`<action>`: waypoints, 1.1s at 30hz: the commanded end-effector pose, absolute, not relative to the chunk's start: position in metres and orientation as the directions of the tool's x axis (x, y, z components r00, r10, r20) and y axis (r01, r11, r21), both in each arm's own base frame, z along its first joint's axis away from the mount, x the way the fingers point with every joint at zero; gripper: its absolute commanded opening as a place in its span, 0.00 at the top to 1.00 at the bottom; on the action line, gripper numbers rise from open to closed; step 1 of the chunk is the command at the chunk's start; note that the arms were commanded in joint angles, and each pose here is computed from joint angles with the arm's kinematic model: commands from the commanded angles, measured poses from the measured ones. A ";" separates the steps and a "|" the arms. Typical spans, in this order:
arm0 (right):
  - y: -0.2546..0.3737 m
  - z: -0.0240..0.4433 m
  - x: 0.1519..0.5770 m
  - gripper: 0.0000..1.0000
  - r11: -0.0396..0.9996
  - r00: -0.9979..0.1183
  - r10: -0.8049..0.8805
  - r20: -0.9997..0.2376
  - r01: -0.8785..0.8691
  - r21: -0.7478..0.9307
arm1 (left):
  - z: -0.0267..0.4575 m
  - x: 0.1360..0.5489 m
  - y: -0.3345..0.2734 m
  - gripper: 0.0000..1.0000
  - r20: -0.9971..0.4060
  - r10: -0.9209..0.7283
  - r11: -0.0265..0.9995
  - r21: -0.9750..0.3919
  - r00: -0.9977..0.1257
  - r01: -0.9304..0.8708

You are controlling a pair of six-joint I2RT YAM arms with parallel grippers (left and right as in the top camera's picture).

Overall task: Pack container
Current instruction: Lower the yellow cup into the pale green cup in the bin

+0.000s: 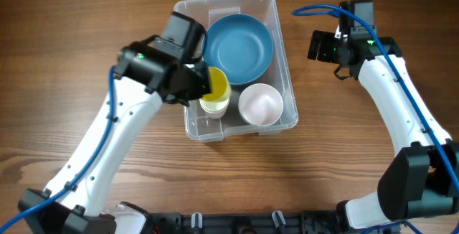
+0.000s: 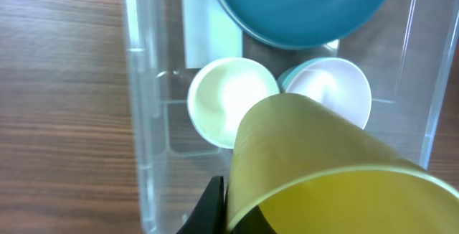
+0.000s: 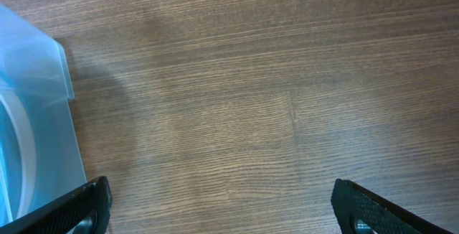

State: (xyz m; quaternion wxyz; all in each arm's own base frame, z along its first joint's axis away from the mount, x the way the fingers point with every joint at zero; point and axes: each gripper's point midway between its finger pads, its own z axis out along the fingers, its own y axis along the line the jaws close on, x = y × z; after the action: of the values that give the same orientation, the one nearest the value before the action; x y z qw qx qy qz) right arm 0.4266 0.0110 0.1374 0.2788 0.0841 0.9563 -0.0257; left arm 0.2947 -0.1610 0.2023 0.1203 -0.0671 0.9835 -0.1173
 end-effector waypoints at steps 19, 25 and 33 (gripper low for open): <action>0.006 0.134 0.426 0.00 0.983 -0.834 0.141 -0.534 0.182 -0.026 | 0.177 0.305 -0.150 0.93 -0.269 -0.238 0.968 -0.141 -0.933 -0.206; 0.006 0.134 0.426 0.00 0.983 -0.834 0.140 -0.534 0.182 -0.026 | 0.176 0.303 -0.149 0.67 -0.261 -0.236 0.969 -0.134 -0.936 -0.207; 0.006 0.134 0.426 0.00 0.983 -0.834 0.141 -0.534 0.182 -0.026 | 0.179 0.312 -0.141 0.30 -0.282 -0.255 0.965 -0.141 -0.925 -0.223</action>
State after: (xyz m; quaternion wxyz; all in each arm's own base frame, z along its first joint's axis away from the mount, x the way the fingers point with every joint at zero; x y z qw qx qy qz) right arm 0.4266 0.0110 0.1374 0.2789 0.0841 0.9563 -0.0259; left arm 0.3048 -0.1512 0.1790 0.1408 -0.1108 0.9820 -0.0605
